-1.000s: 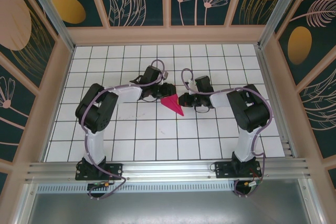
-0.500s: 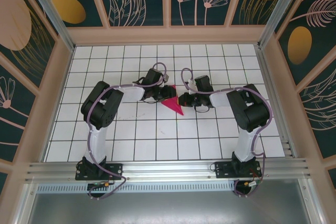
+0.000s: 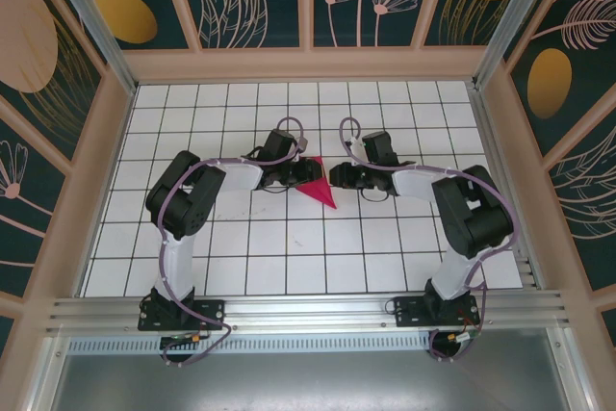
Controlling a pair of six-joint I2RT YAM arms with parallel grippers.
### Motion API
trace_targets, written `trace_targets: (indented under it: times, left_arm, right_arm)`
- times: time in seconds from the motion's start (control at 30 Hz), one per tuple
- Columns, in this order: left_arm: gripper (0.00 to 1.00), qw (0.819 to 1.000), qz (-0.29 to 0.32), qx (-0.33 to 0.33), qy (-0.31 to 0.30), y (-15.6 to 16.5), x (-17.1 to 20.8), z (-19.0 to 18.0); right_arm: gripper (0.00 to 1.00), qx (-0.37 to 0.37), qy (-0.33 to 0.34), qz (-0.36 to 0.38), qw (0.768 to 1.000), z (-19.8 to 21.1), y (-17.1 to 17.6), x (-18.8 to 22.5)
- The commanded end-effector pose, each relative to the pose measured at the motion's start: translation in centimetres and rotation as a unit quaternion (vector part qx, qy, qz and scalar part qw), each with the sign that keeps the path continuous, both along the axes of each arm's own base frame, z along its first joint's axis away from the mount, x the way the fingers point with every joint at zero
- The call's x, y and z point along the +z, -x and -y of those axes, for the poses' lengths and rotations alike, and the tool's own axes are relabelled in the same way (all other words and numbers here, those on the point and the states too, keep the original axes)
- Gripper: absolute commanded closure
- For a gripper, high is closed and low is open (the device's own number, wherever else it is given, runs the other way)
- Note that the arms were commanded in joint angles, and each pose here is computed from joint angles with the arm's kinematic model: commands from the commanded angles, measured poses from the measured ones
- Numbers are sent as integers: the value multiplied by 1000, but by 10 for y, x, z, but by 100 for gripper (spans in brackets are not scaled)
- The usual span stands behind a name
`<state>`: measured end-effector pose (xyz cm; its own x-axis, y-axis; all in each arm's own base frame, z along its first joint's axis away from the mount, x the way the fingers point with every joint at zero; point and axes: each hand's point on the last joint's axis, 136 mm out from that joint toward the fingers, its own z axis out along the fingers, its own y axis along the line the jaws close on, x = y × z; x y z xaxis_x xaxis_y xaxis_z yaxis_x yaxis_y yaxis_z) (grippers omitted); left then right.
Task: Fold a paper plane with a square sheet of paper (fold left side to right side)
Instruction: Fourth fold the wing at the center of the table.
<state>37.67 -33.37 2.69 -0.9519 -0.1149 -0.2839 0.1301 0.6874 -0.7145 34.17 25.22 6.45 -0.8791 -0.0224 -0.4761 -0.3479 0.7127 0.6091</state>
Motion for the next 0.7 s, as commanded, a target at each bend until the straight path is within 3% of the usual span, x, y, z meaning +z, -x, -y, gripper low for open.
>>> trace_targets:
  times: [0.0,0.23,0.67]
  left_arm:
    - [63,997,-58,15,-55,23,-42,-20]
    - [63,997,-56,15,-55,23,-41,-21]
    - [63,997,-54,14,-56,23,-40,-21]
  right_arm:
    - [74,18,-22,-13,1000,-5,22,7]
    - [75,65,-50,-39,996,-31,51,-1]
    - [75,61,-8,-56,997,-31,42,-23]
